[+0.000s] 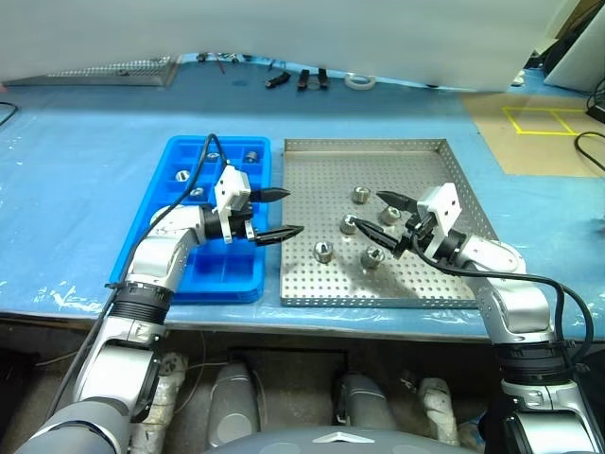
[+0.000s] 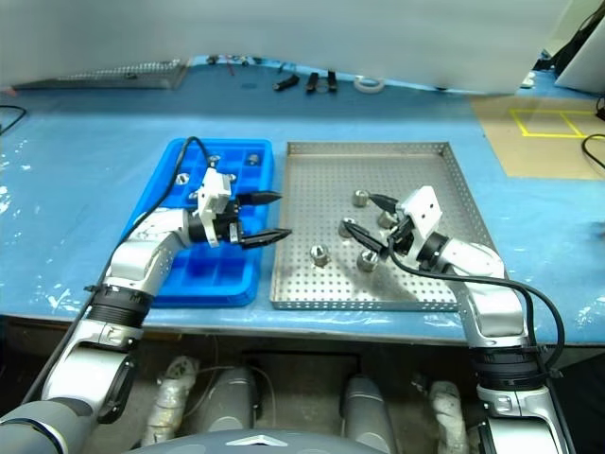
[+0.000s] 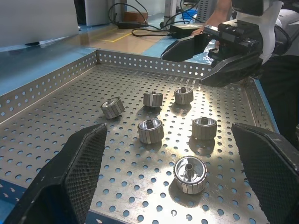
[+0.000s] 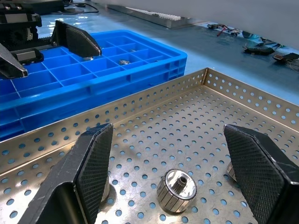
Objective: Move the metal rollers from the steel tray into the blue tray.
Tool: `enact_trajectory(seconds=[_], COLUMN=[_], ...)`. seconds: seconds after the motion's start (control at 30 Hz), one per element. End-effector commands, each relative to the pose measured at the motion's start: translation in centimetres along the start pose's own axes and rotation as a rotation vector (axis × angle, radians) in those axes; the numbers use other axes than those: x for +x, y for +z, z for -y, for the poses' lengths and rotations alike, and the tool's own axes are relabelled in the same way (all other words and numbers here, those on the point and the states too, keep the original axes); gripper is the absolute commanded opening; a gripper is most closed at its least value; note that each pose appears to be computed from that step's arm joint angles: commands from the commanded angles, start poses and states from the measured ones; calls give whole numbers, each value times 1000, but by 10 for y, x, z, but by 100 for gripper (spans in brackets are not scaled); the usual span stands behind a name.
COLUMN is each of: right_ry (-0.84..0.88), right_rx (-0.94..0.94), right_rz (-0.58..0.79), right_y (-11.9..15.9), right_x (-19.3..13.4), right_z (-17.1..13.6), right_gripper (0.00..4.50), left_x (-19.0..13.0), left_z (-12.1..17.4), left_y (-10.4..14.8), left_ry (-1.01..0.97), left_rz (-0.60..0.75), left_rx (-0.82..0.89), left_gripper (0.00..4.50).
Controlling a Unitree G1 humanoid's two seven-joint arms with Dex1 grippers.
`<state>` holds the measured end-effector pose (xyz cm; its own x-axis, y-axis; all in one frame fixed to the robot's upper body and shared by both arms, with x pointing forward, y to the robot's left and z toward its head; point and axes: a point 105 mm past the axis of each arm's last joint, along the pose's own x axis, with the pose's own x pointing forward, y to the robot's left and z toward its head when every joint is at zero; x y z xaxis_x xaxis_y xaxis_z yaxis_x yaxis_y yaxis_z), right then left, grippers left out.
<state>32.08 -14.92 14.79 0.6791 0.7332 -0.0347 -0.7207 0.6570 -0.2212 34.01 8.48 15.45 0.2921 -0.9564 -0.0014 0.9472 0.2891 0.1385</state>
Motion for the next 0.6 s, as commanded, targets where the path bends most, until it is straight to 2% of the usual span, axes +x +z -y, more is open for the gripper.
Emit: enact_trajectory(seconds=[0.03, 0.5, 0.6], right_ry=[1, -5, -34], right_rx=[-43, -51, -54], right_rz=[44, 42, 35], right_y=[15, 16, 17], right_x=[-2, -4, -10], right_z=[2, 7, 11], right_gripper=[398, 398, 398], left_x=[0, -1, 11], left_z=[0, -2, -2], left_y=[12, 14, 26], left_ry=[0, 24, 11], left_rz=[22, 35, 60], left_rx=[41, 47, 32], left_gripper=[450, 450, 450])
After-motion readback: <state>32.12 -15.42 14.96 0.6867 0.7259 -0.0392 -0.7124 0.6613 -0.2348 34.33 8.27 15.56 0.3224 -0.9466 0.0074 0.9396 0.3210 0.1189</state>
